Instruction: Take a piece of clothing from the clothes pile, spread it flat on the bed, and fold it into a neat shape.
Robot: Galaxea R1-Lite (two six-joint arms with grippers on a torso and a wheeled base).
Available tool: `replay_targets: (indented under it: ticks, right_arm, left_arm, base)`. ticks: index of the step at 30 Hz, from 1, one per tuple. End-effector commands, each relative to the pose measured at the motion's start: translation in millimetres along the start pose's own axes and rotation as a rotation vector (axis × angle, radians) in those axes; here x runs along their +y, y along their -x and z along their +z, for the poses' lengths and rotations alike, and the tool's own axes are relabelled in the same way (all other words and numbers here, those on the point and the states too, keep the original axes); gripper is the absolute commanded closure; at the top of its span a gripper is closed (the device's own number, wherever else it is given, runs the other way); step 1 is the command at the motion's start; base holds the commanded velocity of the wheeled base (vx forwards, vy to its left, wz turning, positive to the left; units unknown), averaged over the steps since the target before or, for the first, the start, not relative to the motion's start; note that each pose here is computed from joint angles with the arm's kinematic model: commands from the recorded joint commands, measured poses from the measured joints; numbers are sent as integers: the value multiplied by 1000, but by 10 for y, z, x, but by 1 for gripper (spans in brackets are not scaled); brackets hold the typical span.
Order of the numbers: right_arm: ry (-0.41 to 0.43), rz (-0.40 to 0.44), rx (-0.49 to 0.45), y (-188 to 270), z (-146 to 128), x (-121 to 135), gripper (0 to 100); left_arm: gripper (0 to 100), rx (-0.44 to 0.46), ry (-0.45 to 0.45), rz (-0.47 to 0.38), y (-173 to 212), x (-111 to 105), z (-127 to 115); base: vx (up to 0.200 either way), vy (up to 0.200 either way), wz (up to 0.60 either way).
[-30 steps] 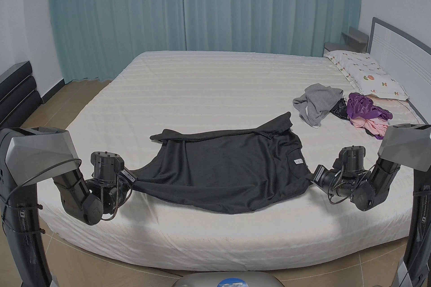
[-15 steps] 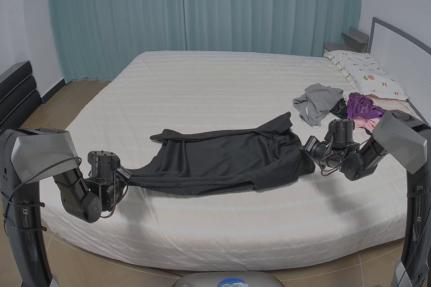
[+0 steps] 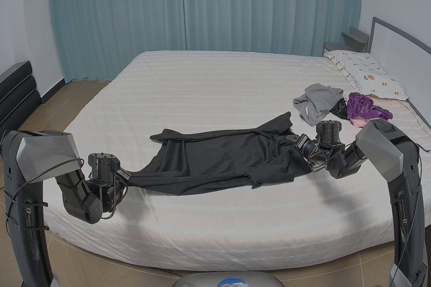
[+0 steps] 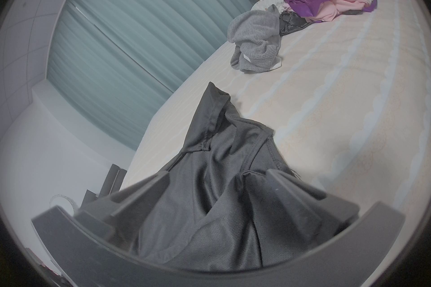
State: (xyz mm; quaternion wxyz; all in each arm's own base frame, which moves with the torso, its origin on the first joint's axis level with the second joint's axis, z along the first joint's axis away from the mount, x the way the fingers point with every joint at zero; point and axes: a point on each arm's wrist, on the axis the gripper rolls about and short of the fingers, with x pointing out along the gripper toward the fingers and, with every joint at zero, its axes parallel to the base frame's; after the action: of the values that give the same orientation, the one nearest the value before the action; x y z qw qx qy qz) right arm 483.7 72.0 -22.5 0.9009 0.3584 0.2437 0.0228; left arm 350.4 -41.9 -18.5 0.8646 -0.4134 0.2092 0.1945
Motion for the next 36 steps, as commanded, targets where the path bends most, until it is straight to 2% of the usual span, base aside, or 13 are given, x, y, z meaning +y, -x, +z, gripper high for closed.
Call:
replay_targets:
  ticks: [1,4,10,17,27,36]
  right_arm:
    - [-29,18,-21,76,98,36,0]
    - [-32,15,-7,232,159,69,0]
    - [-32,-16,134,533,-144,25,0]
    - [-33,-23,243,658,-311,-86,0]
    - [12,-7,290,422,-536,-61,0]
    - [20,-3,297,263,-566,-22,0]
  left_arm:
    - [100,4,-3,7,-9,21,-16]
    - [100,5,-3,8,-3,24,-16]
    - [100,6,-2,7,7,21,-17]
    - [100,6,-3,5,23,19,-17]
    - [100,7,-3,6,25,23,-19]
    - [100,7,-3,6,25,23,-19]
  base:
    - [0,0,0]
    - [0,0,0]
    - [0,0,0]
    - [0,0,0]
    - [0,0,0]
    - [0,0,0]
